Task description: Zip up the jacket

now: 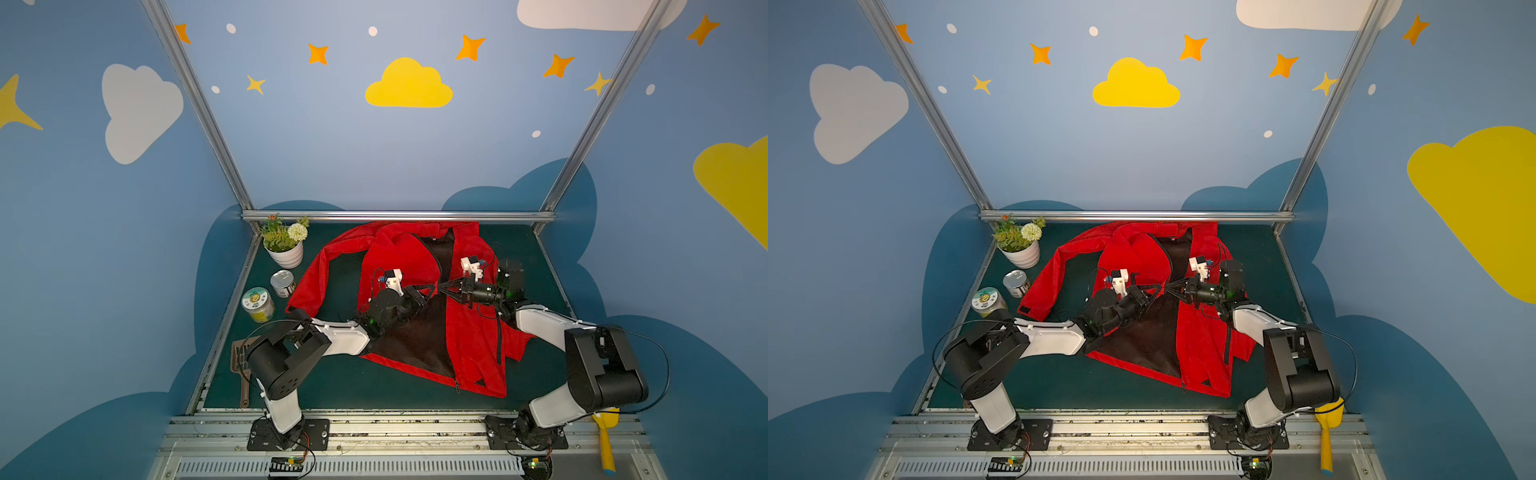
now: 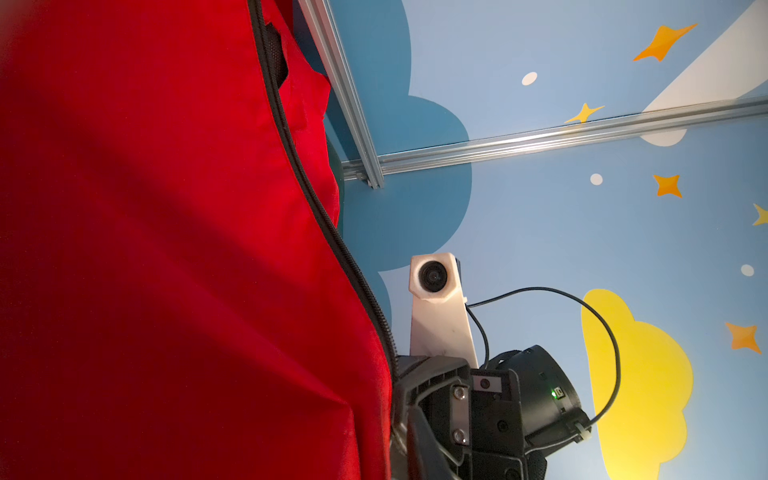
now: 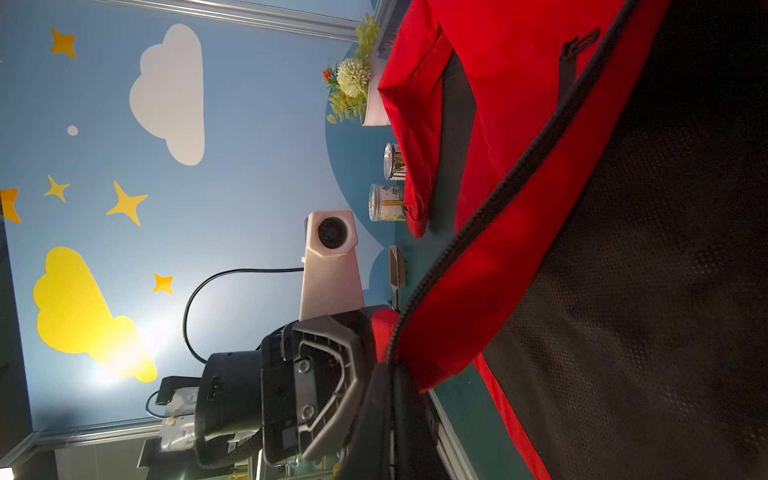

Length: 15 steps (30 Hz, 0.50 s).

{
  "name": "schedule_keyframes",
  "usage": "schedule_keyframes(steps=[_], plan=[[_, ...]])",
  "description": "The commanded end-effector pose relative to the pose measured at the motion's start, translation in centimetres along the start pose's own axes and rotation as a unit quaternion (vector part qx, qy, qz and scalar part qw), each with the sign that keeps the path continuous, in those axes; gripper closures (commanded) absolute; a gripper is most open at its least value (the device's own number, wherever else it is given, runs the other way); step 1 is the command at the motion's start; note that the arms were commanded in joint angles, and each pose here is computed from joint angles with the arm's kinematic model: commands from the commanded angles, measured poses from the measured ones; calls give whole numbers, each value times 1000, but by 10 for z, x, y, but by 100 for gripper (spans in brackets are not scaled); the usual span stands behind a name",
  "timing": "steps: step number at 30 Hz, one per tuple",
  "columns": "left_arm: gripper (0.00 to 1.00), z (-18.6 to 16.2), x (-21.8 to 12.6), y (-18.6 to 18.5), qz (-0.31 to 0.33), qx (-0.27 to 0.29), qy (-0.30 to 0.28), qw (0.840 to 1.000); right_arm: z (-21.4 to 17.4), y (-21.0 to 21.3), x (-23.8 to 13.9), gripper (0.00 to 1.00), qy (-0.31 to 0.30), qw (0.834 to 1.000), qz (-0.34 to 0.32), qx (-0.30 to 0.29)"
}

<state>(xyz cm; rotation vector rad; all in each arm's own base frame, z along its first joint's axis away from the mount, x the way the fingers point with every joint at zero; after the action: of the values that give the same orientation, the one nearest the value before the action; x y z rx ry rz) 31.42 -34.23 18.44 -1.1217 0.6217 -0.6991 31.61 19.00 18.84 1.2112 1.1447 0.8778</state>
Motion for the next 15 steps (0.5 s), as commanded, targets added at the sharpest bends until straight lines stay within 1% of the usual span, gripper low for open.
schedule_keyframes(steps=[1, 11, 14, 15], plan=[[75, 4, 1, -24, -38, 10, -4, 999, -2, 1, 1, 100, 14, 1000, 2, -6], [79, 4, 1, -24, -39, 11, -3, 999, -5, 1, 5, 100, 25, 1000, 1, -6], [78, 3, 2, -24, -36, 11, -2, 999, -5, 1, 6, 100, 29, 1000, 0, -6], [80, 3, 2, -24, -38, 10, -2, 999, -5, 1, 6, 100, 28, 1000, 0, -5]])
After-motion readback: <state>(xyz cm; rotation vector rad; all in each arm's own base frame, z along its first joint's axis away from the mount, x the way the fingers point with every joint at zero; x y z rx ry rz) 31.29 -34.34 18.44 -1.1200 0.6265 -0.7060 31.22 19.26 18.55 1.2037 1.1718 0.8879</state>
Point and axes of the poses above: each gripper's point midway between its finger pads, its own x axis out along the fingers, its own y axis along the line the jaws close on, z = x × y, the point moved 4 cm from there along -x, back along the fingers, and after that the axes turned 10 degrees about x, right-handed, at the moved point
